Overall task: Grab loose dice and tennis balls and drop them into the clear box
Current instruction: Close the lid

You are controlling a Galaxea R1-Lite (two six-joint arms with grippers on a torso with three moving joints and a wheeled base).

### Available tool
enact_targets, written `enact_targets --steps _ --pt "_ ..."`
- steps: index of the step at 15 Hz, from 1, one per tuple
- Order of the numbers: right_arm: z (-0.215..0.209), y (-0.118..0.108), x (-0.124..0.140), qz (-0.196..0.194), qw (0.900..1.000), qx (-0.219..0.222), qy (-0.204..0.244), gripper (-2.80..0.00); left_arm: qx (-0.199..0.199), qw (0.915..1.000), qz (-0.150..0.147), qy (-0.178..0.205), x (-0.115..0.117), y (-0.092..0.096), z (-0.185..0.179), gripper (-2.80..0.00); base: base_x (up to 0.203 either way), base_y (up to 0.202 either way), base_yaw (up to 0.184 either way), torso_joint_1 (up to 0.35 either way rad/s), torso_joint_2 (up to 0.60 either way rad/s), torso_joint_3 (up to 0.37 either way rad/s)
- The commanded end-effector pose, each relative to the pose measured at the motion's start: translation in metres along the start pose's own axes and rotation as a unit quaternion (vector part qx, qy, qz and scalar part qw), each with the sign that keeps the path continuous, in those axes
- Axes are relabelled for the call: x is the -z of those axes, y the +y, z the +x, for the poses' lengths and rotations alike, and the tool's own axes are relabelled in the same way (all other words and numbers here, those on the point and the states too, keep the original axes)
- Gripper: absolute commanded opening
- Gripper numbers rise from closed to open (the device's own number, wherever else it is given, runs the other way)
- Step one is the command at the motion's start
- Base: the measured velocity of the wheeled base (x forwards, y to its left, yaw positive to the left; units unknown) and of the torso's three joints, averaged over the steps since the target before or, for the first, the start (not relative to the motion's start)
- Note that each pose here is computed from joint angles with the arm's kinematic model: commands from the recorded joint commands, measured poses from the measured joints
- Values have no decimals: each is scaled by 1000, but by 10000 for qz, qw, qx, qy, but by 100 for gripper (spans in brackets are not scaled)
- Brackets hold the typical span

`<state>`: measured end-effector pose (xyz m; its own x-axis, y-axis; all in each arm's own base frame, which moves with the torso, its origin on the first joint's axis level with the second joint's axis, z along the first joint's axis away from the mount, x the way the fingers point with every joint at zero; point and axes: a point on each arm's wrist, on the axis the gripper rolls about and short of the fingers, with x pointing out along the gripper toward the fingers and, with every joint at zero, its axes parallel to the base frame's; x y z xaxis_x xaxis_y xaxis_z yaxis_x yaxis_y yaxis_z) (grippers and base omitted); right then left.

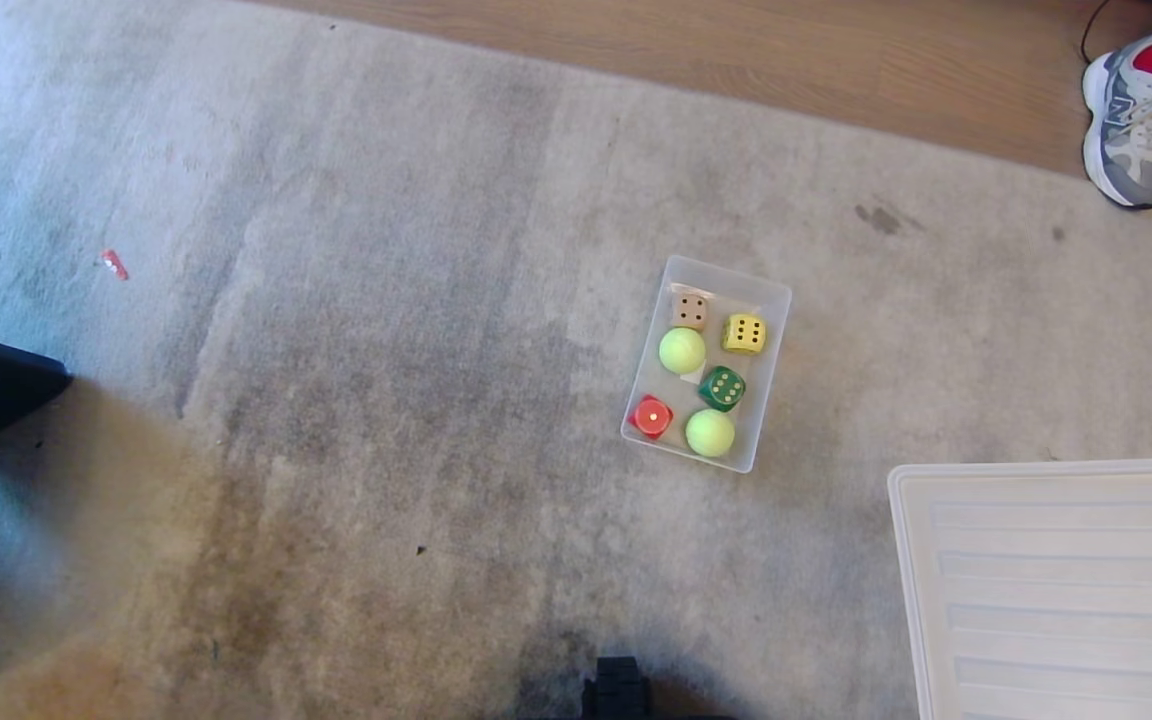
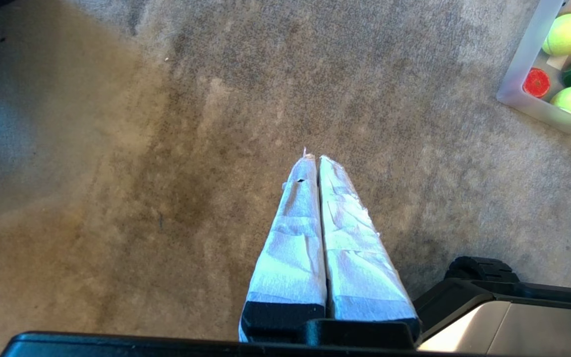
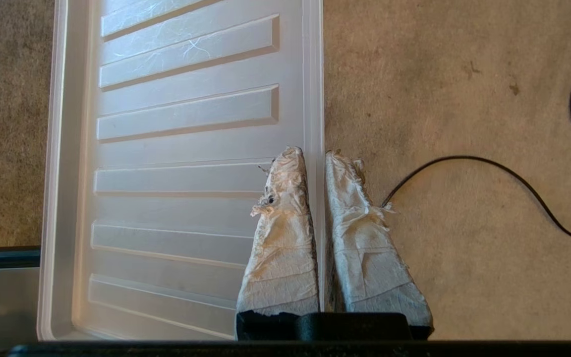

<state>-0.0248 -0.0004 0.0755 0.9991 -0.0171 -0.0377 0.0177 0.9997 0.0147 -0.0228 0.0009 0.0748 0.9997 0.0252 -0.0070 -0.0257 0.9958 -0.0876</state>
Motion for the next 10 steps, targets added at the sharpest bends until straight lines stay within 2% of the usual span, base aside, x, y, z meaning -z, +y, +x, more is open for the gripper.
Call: enact_targets --steps 1,10 --pt "0 0 0 0 10000 -1 3 -280 3 10000 10 3 0 0 0 -280 0 0 0 0 0 0" --pt "0 0 0 -35 10000 -5 3 -280 3 10000 -13 -4 0 0 0 -280 0 0 0 0 0 0"
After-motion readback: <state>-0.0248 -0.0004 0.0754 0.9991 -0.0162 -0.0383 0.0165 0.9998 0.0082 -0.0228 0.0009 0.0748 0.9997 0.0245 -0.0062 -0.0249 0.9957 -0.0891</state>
